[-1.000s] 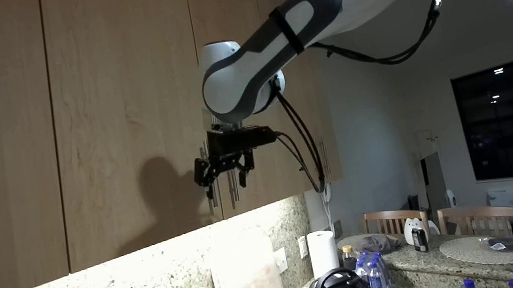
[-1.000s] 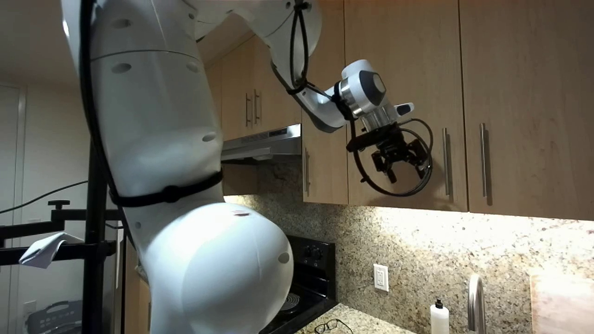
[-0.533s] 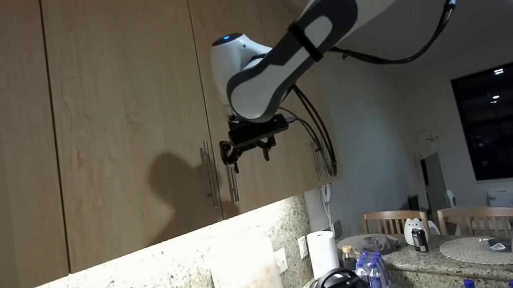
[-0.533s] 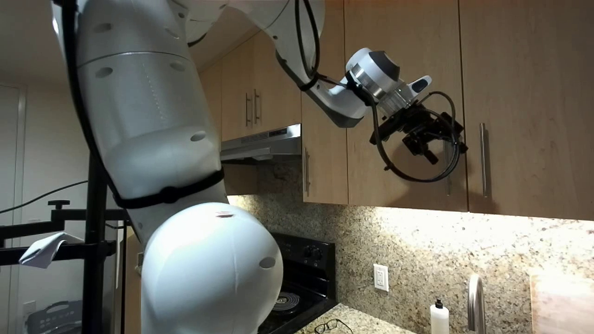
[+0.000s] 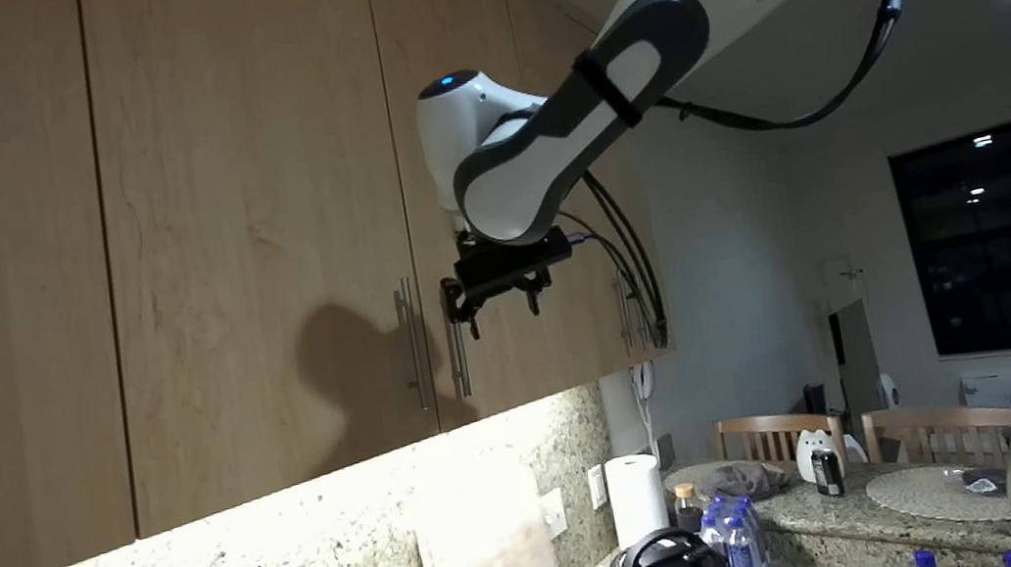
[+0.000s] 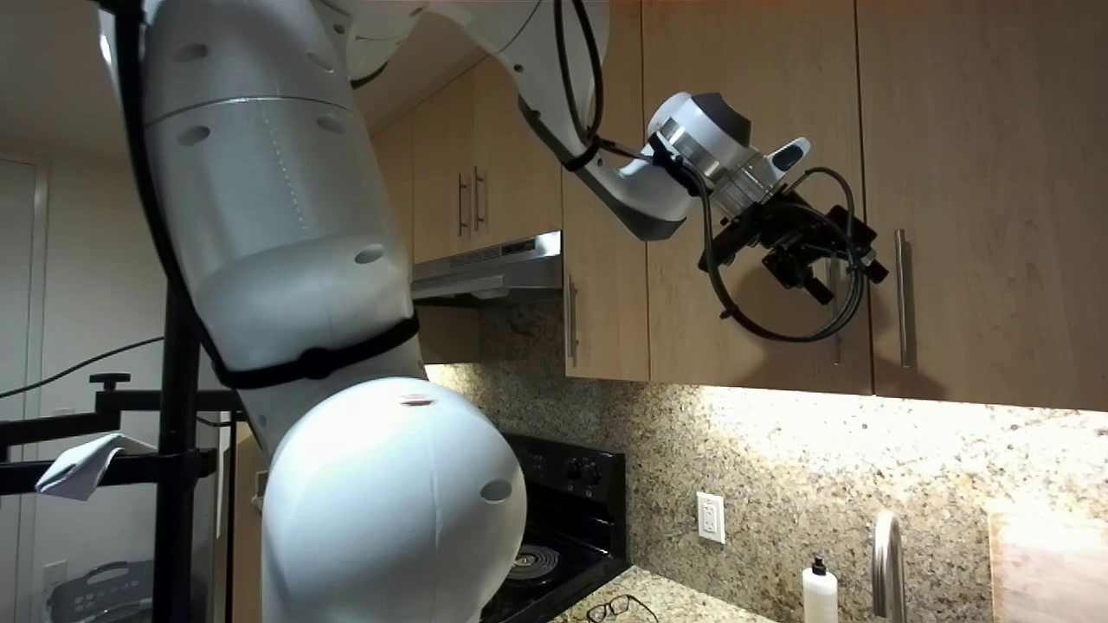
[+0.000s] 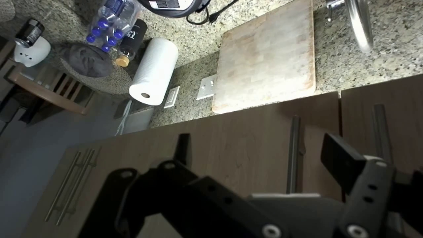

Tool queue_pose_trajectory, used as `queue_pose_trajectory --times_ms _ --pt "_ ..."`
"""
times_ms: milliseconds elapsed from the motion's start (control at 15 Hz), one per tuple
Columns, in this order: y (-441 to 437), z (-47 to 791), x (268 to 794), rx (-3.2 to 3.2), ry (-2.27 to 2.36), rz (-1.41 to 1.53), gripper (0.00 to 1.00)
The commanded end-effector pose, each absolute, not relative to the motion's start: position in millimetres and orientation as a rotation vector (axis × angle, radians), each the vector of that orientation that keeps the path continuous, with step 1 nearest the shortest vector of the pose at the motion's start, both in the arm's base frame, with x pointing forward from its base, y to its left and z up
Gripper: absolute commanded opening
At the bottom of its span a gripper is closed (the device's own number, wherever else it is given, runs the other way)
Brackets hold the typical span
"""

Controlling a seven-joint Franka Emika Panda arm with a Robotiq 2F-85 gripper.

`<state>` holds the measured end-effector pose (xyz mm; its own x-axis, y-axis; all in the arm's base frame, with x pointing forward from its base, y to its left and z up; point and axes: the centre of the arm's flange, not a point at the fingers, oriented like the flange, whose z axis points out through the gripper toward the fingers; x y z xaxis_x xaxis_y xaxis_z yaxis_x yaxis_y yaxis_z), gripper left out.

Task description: Open the right cupboard.

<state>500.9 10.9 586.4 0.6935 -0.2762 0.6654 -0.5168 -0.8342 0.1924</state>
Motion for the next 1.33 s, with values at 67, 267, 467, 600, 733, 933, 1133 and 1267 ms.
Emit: queue_pose_trajectory --times_ms 67,267,467,600,733,933,1133,1267 --pt "10 585 520 2.492 -0.681 0.946 1.00" --pt "5 588 551 2.428 -0.747 1.009 1.00" --pt "-1 583 581 2.446 -0.772 1.003 1.00" --pt "-7 580 599 2.428 -0.789 1.017 1.00" --pt "-14 583 611 2.398 -0.817 1.053 1.00" --pt "-20 589 622 2.357 -0.856 1.130 1.00" --pt "-19 590 631 2.333 -0.880 1.162 1.00" --pt "-24 588 638 2.292 -0.905 1.181 1.00"
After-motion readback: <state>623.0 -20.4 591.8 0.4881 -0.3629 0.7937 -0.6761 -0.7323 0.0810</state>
